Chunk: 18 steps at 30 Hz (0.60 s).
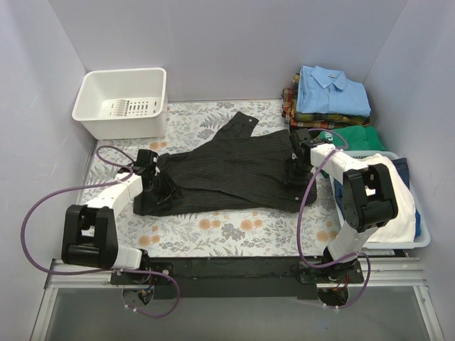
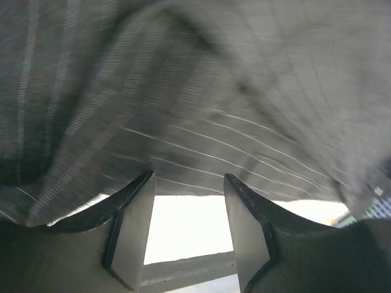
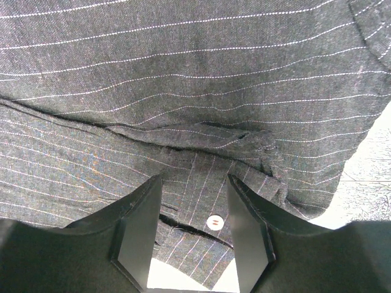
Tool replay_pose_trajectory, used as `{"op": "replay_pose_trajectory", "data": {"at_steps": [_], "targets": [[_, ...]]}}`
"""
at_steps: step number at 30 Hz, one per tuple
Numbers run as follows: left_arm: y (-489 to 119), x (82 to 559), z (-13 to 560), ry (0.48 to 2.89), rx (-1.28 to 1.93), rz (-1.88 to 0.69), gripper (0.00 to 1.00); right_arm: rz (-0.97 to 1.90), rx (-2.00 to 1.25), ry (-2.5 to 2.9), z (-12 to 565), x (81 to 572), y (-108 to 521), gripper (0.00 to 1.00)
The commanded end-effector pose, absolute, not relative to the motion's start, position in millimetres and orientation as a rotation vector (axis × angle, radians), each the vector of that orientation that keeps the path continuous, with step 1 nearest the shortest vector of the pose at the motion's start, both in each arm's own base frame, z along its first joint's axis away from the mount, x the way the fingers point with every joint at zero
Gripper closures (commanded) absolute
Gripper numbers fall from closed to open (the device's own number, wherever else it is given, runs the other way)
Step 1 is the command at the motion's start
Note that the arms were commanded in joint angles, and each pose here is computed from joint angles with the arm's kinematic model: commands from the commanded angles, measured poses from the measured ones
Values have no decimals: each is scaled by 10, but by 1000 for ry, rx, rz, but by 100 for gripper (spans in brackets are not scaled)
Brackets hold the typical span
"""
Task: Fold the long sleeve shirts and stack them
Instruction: Fold the shirt
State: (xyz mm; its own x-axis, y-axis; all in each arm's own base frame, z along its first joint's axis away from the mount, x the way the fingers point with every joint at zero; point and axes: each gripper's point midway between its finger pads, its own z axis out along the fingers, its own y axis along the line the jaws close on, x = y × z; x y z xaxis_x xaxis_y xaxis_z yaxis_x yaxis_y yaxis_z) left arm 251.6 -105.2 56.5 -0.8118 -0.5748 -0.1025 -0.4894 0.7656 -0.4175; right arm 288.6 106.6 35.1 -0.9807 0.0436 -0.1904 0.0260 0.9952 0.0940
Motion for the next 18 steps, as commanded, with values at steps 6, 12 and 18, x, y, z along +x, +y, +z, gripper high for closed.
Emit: {"op": "replay_pose_trajectory", "data": {"at_steps": [6,12,18], "targets": [[-629,2253,75,2817,-1182,-313,52,214,44,2991,250,2834,1075,45],[-374,2185,-9,2790,-1339,-261,51,271,13,3063,83,2781,1140,46],[-77,2156,-21,2724,-1478,-243,51,217,24,3124,-63,2783,1098,48]]}}
